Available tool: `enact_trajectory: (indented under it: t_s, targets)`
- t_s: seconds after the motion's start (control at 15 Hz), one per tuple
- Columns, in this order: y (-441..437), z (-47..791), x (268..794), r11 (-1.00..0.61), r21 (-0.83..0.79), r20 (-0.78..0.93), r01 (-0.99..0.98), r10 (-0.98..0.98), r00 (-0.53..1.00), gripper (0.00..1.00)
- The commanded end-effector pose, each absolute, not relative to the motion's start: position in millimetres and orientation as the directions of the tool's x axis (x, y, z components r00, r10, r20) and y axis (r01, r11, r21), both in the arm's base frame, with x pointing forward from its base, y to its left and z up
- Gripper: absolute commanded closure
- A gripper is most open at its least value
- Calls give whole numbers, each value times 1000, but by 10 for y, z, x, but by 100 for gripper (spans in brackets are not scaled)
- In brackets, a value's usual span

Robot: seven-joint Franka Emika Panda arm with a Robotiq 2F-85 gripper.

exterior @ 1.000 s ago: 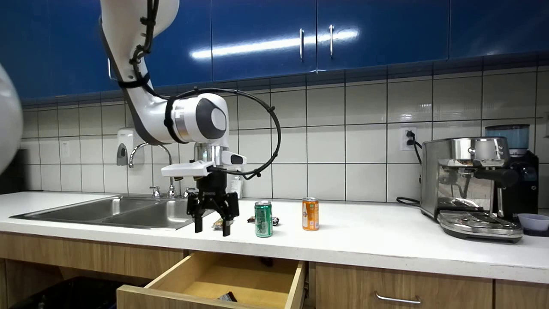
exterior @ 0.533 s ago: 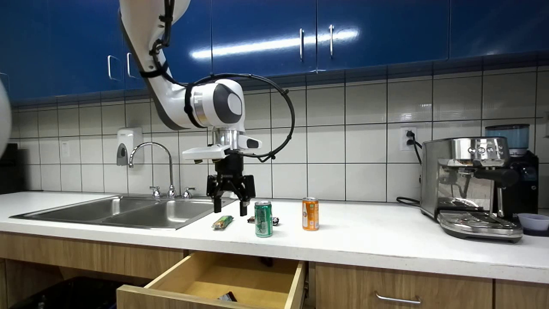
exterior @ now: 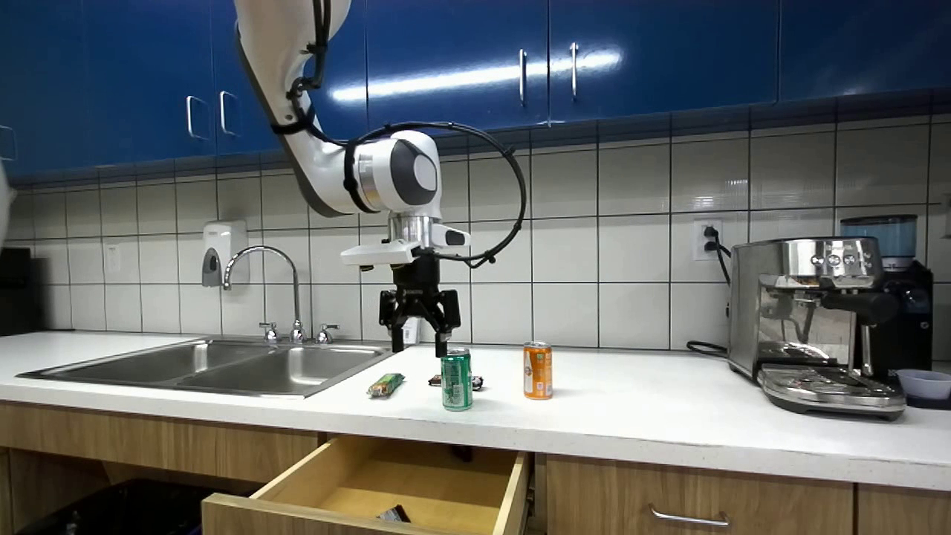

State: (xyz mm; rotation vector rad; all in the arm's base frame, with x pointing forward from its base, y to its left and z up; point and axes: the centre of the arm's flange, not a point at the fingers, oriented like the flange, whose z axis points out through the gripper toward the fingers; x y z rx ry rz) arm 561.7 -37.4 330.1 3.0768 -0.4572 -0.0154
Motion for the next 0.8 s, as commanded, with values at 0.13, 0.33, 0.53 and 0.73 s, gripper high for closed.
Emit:
enact_trajectory:
  t_s: [0.13,0.33,0.53,0.73]
  targets:
    - [-372,3288,5639,-957,33,-7,-287,-287,958,0]
    - [-348,3257,5674,-951,27,-28,-307,-308,951,0]
    - [-366,3244,5755,-944,24,-3,-328,-328,945,0]
    - [-362,3234,5824,-939,17,4,-342,-342,940,0]
